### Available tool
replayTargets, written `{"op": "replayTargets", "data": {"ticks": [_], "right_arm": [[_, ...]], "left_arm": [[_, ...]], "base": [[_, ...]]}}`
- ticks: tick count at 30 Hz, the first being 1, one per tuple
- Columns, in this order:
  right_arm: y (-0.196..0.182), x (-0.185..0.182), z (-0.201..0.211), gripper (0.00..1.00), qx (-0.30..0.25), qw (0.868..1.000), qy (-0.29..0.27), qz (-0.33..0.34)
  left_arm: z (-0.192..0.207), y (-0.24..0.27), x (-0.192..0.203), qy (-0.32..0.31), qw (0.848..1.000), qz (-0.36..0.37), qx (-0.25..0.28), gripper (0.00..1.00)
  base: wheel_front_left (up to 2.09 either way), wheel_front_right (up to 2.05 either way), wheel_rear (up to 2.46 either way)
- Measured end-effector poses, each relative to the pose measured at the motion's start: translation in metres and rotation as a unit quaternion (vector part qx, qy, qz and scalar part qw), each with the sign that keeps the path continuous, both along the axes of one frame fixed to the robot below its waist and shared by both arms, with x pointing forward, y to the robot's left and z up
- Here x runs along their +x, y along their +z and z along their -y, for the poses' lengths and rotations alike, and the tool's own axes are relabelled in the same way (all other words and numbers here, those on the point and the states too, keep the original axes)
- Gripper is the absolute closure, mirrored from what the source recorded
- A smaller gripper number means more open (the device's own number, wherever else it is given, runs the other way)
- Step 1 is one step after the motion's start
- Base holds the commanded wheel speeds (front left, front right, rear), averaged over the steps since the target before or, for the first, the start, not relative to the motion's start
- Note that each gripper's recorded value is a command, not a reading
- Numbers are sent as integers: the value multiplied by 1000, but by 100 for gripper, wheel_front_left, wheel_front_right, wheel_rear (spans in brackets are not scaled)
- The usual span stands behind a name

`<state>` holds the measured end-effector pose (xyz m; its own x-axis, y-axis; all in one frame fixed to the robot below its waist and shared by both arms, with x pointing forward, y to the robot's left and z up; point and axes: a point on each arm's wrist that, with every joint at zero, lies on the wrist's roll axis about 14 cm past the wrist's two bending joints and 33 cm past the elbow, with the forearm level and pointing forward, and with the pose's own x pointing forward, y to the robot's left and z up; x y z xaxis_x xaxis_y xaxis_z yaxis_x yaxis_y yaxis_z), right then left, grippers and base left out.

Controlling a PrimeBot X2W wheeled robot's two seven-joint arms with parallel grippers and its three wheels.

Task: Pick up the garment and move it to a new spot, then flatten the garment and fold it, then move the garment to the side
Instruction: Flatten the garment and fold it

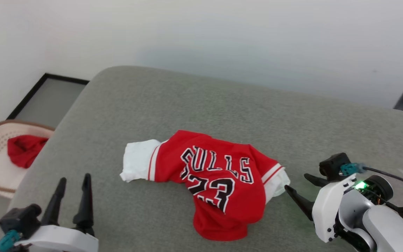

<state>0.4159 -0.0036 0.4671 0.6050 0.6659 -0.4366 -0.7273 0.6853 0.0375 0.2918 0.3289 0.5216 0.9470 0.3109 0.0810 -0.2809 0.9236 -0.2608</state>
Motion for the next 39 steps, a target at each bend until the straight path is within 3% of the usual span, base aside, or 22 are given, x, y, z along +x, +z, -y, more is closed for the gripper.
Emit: {"op": "replayTargets", "data": {"ticks": [14,15,16,17,25,32,39], "right_arm": [[-59,7,-32,0,-96,990,60,-79],[-64,5,-34,18,-102,989,64,-88],[-68,4,-36,97,-105,988,65,-97],[-71,5,-36,100,-110,987,67,-100],[-68,17,-35,100,-108,987,57,-105],[-44,51,5,100,-111,991,9,-76],[-16,84,71,100,-126,990,-58,-31]], "left_arm": [[-8,-9,-8,36,999,2,-22,0],[-9,-9,-8,38,999,0,-21,0],[-10,-9,-8,39,999,0,-22,0],[-10,-11,-8,41,999,-2,-22,0],[-11,-15,-5,42,999,-5,-27,0],[-6,-14,6,30,999,1,-30,0],[9,-11,26,-4,1000,4,-26,0]], "base": [[0,0,0],[0,0,0],[0,0,0],[0,0,0],[0,0,0],[0,0,0],[0,0,0]]}}
